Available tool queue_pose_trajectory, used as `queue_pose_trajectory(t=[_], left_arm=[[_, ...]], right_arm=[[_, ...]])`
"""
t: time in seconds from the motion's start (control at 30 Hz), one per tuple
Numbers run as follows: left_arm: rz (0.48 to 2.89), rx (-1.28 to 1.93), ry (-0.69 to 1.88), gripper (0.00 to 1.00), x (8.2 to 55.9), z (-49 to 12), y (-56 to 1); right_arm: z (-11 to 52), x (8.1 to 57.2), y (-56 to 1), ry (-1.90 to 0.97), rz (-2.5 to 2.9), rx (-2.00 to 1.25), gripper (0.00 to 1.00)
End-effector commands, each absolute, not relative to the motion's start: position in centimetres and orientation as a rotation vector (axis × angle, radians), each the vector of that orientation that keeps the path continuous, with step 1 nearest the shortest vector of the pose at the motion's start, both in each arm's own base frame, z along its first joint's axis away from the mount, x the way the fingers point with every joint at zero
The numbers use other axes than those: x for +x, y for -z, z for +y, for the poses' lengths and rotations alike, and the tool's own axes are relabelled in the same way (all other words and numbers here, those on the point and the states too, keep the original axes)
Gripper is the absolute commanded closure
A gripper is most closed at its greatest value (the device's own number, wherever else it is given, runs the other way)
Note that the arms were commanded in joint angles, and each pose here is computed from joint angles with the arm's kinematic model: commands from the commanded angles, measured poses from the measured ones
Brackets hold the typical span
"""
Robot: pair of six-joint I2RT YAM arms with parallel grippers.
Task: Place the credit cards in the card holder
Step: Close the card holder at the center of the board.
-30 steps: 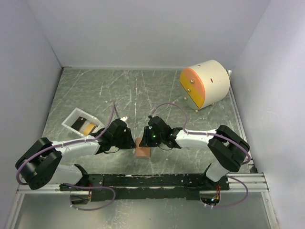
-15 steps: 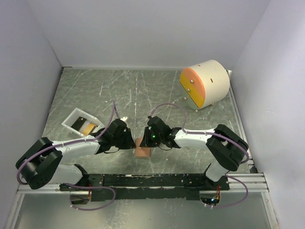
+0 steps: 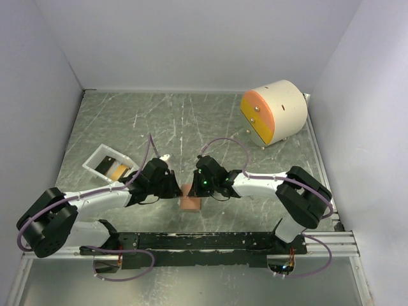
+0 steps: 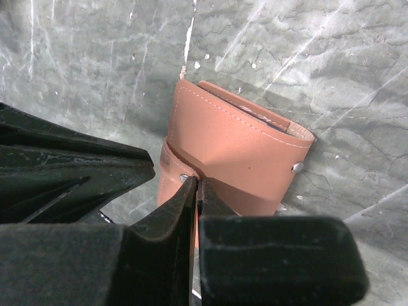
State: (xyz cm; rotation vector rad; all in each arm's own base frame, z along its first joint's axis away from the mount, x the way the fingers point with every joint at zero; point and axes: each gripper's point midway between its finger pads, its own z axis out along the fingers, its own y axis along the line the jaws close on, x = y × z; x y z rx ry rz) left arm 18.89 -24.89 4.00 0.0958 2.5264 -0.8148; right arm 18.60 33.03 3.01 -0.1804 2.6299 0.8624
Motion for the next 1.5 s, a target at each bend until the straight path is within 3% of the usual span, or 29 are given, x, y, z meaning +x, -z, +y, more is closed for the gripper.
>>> queue_pose_trajectory(t=[0.0, 0.63, 1.23, 1.47], left_arm=[[2.471, 0.114, 0.908, 0.82, 19.2, -26.4, -6.4], [2.51, 0.155, 0.918, 0.9, 18.9, -27.2, -3.8], [2.694, 0.059, 0.623, 0.91, 18.1, -23.5, 0.7], [2.661, 0.063, 0.677, 0.9, 18.4, -24.3, -0.4]], right_arm=[[31.8, 18.3, -0.7, -0.731, 2.689, -0.2, 0.99], [31.5, 18.2, -0.2, -0.711, 2.707, -0.188, 1.0], [30.5, 17.3, 2.7, -0.626, 2.797, -0.174, 1.0], [30.6, 17.5, 2.0, -0.64, 2.774, -0.17, 1.0]])
